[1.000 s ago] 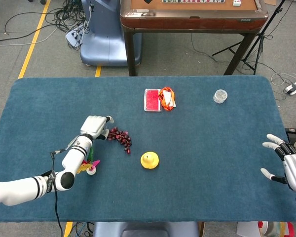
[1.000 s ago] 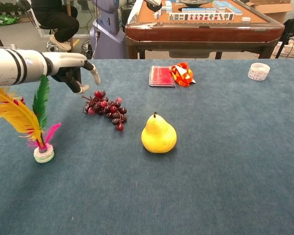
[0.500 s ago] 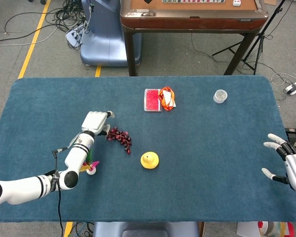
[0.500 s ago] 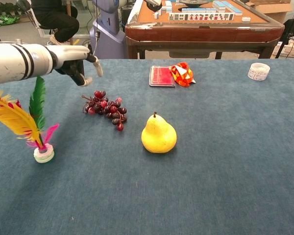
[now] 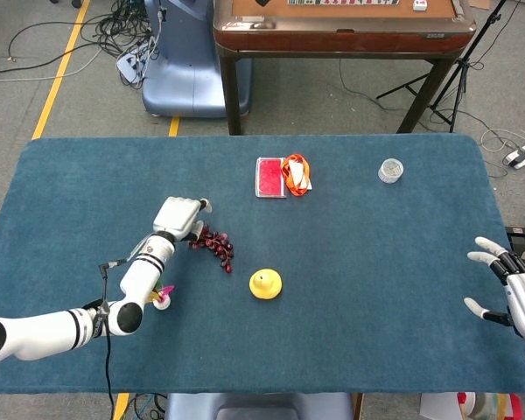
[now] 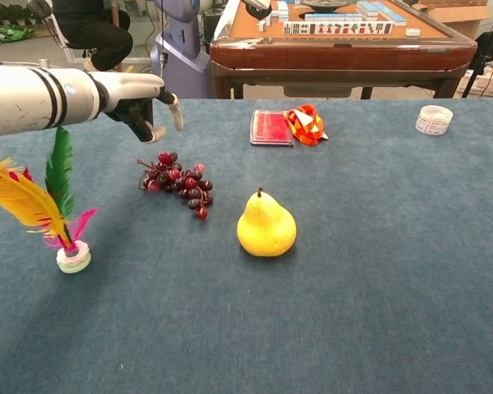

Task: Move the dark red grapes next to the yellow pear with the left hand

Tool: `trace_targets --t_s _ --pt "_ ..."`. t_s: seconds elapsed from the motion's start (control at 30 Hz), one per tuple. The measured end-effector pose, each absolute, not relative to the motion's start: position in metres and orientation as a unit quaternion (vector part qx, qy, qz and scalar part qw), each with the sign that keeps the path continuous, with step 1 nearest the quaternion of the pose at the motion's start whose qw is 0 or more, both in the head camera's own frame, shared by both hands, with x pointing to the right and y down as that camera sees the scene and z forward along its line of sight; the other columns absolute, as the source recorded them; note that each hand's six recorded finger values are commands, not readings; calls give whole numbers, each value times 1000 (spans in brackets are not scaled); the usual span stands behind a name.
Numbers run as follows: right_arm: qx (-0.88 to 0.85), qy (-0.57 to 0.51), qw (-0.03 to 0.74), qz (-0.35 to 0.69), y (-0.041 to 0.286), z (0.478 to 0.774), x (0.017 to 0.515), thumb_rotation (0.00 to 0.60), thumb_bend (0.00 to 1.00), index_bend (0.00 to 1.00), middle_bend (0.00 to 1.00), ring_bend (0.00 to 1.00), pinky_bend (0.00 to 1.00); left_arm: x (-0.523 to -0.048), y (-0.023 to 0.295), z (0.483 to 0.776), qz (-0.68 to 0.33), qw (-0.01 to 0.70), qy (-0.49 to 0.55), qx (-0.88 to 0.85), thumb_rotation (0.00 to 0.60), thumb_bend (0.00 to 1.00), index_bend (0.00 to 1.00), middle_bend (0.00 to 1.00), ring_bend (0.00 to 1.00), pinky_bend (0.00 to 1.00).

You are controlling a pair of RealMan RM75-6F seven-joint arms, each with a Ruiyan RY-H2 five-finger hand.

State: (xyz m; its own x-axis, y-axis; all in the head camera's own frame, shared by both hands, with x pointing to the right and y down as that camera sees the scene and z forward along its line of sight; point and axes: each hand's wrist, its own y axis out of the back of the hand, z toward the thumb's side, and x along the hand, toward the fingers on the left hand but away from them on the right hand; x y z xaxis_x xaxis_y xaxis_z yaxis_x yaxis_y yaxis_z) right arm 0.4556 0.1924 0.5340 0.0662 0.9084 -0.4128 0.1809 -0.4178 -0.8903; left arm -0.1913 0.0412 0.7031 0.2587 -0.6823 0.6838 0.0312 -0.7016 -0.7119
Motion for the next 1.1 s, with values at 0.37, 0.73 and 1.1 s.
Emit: trace_targets --t_s 0.37,0.73,1.1 --pt "-649 -421 338 536 193 532 456 600 112 286 172 167 312 -180 36 692 -556 357 223 -716 600 552 330 1000 992 1000" --pt "-649 -418 338 538 193 534 455 600 112 285 172 167 312 -172 46 678 -571 374 184 -707 600 551 345 1000 1000 1000" --pt "-650 -417 338 538 194 535 454 600 113 286 172 167 312 -173 63 667 -618 360 146 -684 600 551 232 1000 1000 1000"
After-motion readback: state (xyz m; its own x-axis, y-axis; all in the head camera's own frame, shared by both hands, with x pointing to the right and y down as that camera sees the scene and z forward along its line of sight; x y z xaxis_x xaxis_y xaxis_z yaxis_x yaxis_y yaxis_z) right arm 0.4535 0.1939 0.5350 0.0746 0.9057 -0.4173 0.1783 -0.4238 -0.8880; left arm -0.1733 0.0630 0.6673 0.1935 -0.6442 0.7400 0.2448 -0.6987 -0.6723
